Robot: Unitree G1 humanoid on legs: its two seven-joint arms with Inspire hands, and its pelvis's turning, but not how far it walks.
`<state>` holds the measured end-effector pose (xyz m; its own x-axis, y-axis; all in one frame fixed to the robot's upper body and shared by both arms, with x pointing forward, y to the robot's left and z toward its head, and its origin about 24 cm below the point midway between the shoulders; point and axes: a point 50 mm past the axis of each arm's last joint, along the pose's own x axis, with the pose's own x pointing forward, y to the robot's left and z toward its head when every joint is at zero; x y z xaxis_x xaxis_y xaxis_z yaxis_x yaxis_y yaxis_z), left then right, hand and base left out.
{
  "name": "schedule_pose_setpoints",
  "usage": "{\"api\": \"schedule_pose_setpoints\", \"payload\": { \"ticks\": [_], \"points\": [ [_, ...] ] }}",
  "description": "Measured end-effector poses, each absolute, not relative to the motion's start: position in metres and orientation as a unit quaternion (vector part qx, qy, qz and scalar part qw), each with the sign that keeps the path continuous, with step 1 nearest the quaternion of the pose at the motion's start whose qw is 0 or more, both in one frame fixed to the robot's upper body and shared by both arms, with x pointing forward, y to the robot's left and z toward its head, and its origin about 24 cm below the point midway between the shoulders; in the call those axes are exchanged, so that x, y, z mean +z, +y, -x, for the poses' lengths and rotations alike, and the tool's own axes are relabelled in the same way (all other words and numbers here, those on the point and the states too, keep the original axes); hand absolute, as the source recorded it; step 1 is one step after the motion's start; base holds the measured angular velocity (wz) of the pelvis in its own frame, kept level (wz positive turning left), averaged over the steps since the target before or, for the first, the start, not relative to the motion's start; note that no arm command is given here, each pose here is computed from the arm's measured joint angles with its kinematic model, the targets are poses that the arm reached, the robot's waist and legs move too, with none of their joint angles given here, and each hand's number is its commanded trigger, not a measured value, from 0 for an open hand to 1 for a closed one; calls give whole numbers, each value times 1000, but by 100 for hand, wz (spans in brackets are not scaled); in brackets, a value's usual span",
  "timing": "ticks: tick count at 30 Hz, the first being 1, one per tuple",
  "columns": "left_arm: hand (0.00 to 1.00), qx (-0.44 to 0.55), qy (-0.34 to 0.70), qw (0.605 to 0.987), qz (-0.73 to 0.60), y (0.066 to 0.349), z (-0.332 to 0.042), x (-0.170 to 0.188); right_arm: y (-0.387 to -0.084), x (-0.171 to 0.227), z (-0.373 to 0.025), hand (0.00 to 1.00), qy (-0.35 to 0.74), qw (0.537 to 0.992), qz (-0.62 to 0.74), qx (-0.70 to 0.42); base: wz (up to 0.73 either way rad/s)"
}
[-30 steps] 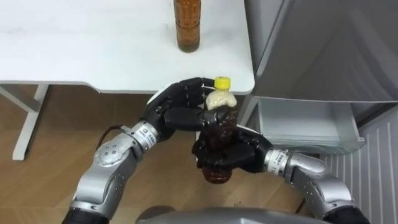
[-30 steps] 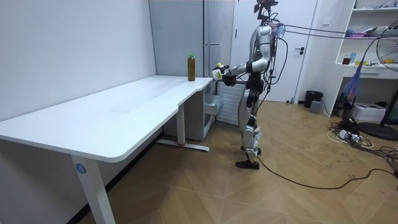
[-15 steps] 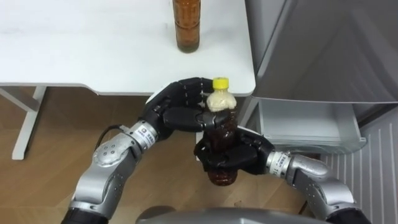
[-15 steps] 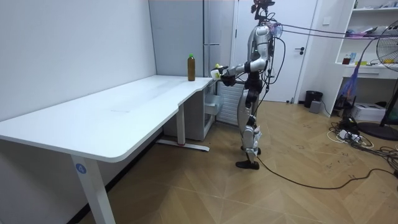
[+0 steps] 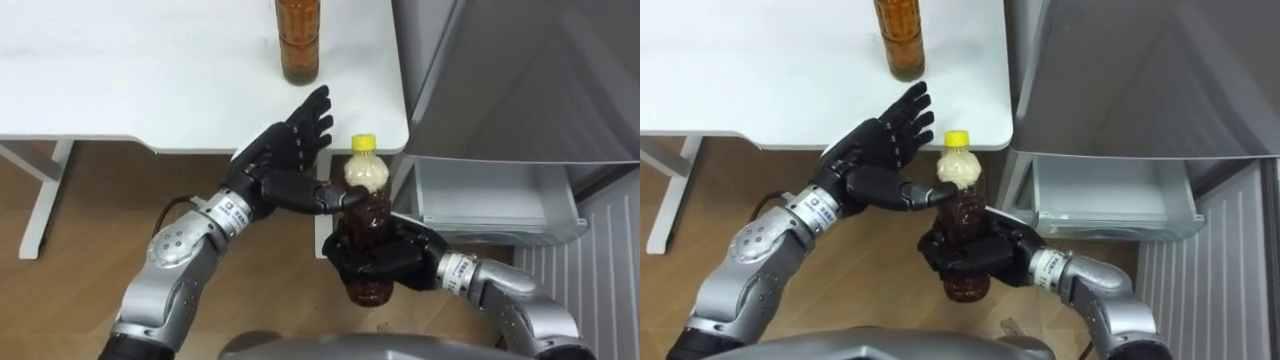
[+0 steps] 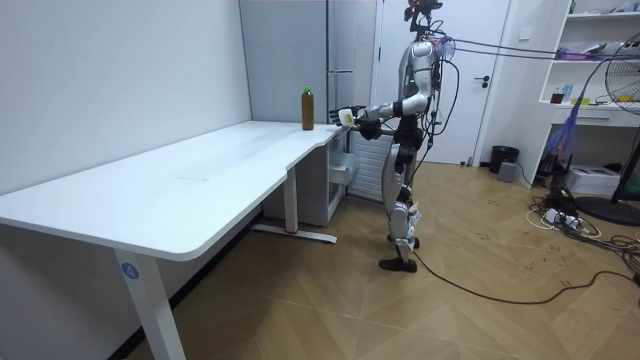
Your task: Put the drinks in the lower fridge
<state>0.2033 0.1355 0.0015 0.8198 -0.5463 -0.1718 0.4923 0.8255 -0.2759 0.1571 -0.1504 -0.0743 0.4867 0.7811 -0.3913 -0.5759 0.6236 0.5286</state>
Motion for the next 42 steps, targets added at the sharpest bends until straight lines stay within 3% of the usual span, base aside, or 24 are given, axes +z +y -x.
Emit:
{"api": "schedule_pose_setpoints", "payload": {
  "ticks": [7,16,28,42],
  "points": [
    [0,-273,96,951,105,134,-206,12,-153,-74,-157,100,312,846,-162,400,0],
    [0,-287,0,954,89,130,-210,55,-154,-76,-155,100,319,843,-157,404,3],
    [0,-232,-144,958,89,151,-221,111,-169,-91,-143,100,372,835,-123,387,0],
    [0,-26,-297,954,40,216,-207,170,-205,-117,-93,100,435,847,-163,260,-2]
  ]
}}
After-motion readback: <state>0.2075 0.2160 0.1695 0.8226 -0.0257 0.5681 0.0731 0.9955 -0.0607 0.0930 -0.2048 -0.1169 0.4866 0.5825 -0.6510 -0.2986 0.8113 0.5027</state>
